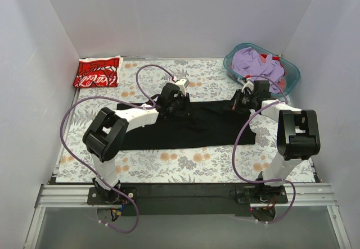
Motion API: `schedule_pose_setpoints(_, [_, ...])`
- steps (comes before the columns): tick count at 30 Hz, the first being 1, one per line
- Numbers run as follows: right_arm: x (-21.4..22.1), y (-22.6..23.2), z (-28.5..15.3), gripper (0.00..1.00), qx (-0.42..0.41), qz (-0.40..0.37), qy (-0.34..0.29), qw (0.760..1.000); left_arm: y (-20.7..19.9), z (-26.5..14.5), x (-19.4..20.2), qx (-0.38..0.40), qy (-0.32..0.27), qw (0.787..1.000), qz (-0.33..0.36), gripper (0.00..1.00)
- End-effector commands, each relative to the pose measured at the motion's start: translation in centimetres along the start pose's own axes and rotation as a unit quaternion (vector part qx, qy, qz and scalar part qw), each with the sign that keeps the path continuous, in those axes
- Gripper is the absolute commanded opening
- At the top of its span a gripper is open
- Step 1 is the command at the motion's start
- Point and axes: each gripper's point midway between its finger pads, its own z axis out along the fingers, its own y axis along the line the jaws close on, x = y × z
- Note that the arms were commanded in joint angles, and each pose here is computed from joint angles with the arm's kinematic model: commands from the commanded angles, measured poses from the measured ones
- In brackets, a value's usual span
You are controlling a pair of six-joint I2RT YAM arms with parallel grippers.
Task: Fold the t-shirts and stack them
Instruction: Fold the tshirt
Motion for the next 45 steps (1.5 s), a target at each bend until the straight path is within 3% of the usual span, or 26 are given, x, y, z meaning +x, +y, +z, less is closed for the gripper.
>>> schedule_pose_setpoints(1, [-0.3,0.6,0.0,0.01,-0.024,-0.008,0.016,1.0,-2.5,-1.9,-2.2,0.024,-0.032,0.999,0.031,0.05])
schedule_pose_setpoints(13, [-0.1,0.4,-1.4,0.01,-0.014,-0.016,0.014,1.0,-1.5,-1.2,-1.2,-0.017,-0.014,0.999,0.05,0.03])
schedule_pose_setpoints(27, [-0.4,-3.1,-2.7,0.01,0.033,-0.008,0.006,0.999,-2.2,-0.8,0.0,-0.055,-0.019,0.991,0.124,0.0])
schedule_pose_setpoints(33, [-0.4,-2.6,-2.1,0.01,0.007,0.005,0.021,1.0,-0.6,-0.8,-1.7,-0.118,-0.052,0.983,0.128,0.0])
schedule_pose_setpoints(38, [-1.3,-2.3,-1.5,0.01,-0.006,0.019,0.017,1.0,2.9,-0.3,-3.2,-0.224,-0.066,0.963,0.131,0.0])
schedule_pose_setpoints(45, [-3.3,-2.1,-0.6,0.01,-0.011,0.015,0.007,1.0,2.9,1.4,-2.3,-0.21,-0.054,0.968,0.129,0.0])
